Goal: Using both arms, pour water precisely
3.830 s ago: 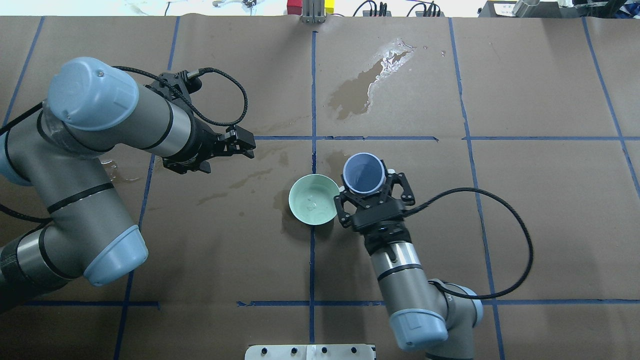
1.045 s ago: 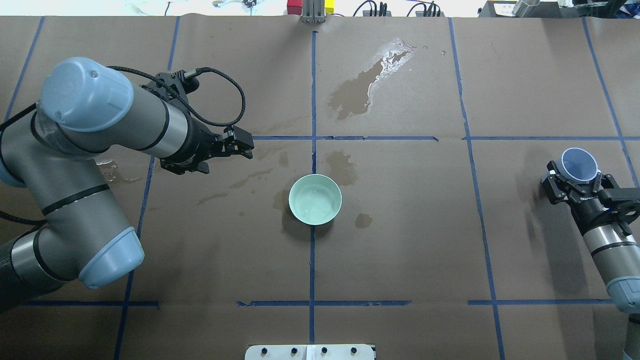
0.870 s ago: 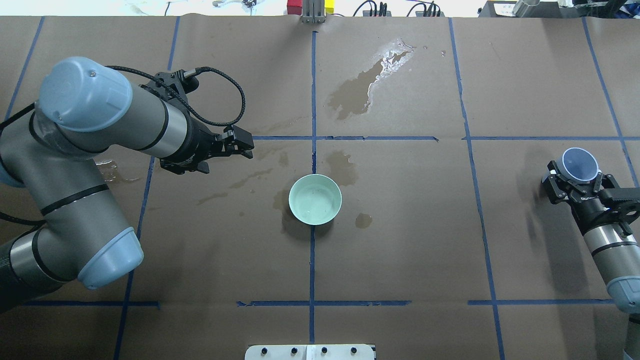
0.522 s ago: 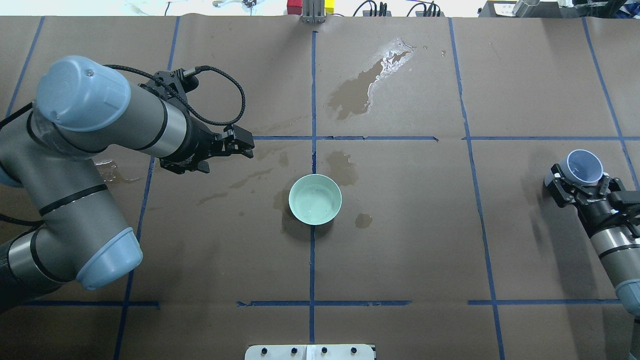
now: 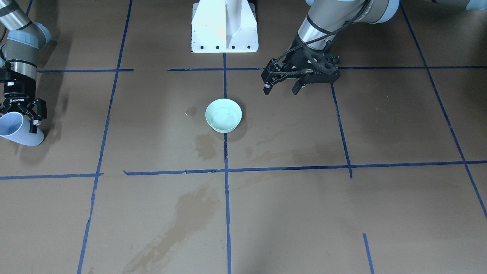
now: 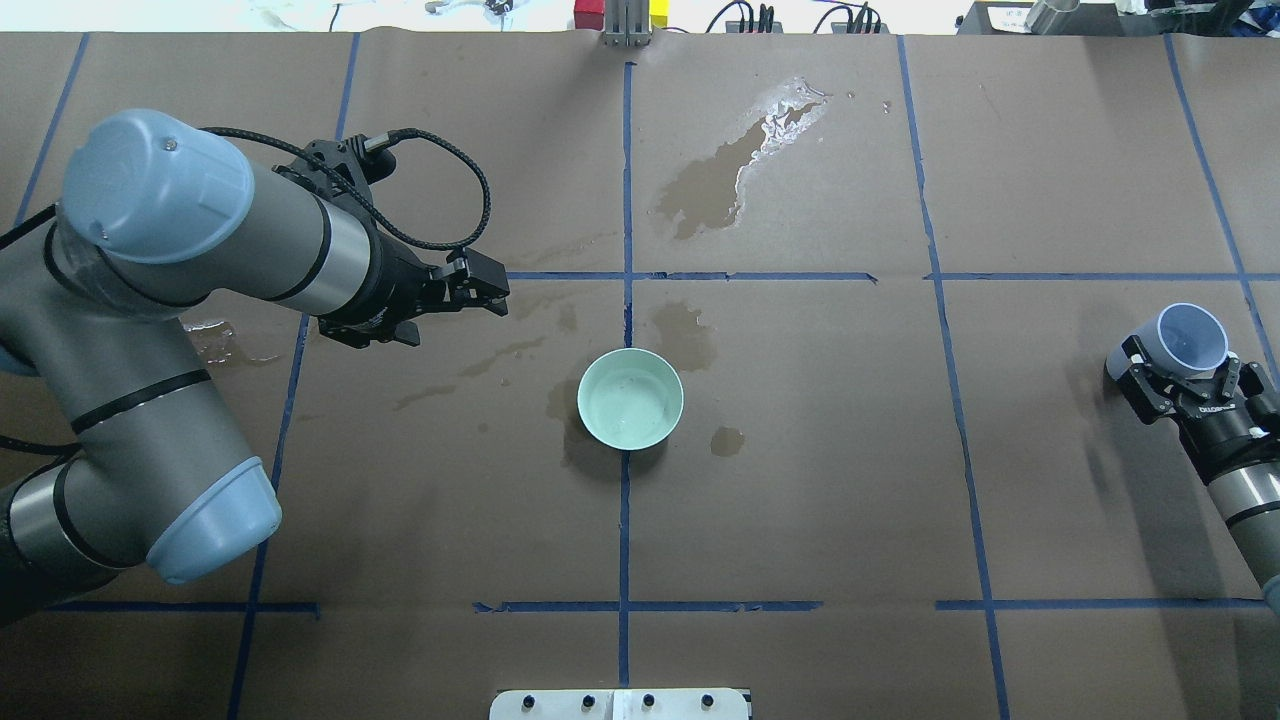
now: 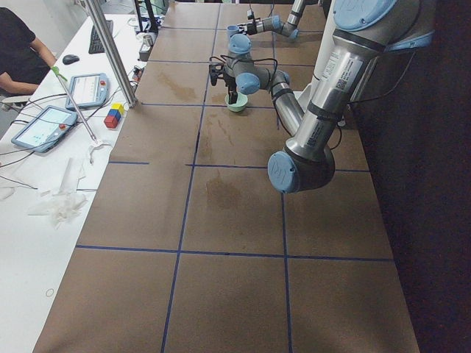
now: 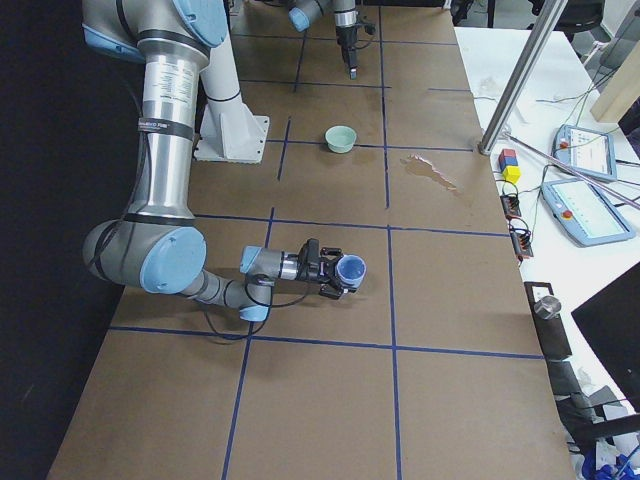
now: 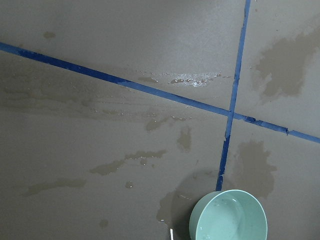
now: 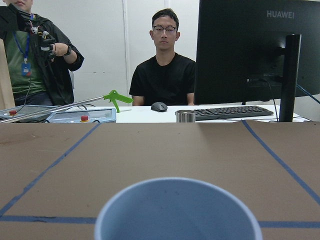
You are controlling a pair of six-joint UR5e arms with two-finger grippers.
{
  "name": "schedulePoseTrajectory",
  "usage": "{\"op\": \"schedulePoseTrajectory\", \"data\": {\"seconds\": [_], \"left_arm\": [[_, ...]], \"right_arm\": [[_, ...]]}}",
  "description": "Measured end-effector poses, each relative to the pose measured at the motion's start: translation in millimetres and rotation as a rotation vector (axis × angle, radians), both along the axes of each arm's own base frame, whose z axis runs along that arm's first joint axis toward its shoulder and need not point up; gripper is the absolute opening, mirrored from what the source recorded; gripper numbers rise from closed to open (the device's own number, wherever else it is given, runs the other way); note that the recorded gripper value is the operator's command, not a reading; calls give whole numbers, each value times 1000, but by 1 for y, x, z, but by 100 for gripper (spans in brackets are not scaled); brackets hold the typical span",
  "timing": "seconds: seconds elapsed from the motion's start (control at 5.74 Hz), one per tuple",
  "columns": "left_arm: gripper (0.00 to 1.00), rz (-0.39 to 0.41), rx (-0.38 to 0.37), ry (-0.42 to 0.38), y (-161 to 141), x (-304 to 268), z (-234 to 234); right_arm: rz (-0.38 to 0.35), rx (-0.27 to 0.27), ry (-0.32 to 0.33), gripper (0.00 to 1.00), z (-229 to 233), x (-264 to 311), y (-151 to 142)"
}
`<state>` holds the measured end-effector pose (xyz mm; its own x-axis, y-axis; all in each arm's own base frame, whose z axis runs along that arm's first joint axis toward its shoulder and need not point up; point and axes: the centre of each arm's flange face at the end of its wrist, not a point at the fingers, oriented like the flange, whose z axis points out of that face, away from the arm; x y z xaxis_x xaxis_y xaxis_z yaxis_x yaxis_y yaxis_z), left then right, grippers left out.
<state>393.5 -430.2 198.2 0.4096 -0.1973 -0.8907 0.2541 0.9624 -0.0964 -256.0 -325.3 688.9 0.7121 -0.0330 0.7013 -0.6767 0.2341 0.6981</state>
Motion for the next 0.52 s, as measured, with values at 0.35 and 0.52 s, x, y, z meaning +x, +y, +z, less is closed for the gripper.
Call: {"op": "schedulePoseTrajectory", "data": {"seconds": [0.35,0.52], "left_arm": [[100,-4,-8,3,1,-1,0],[100,-5,-11,2,0,0,0]], "right_arm": [[-5,32,12,100,-17,0,-2],[-11,66,17,100,-24,7,0]]}}
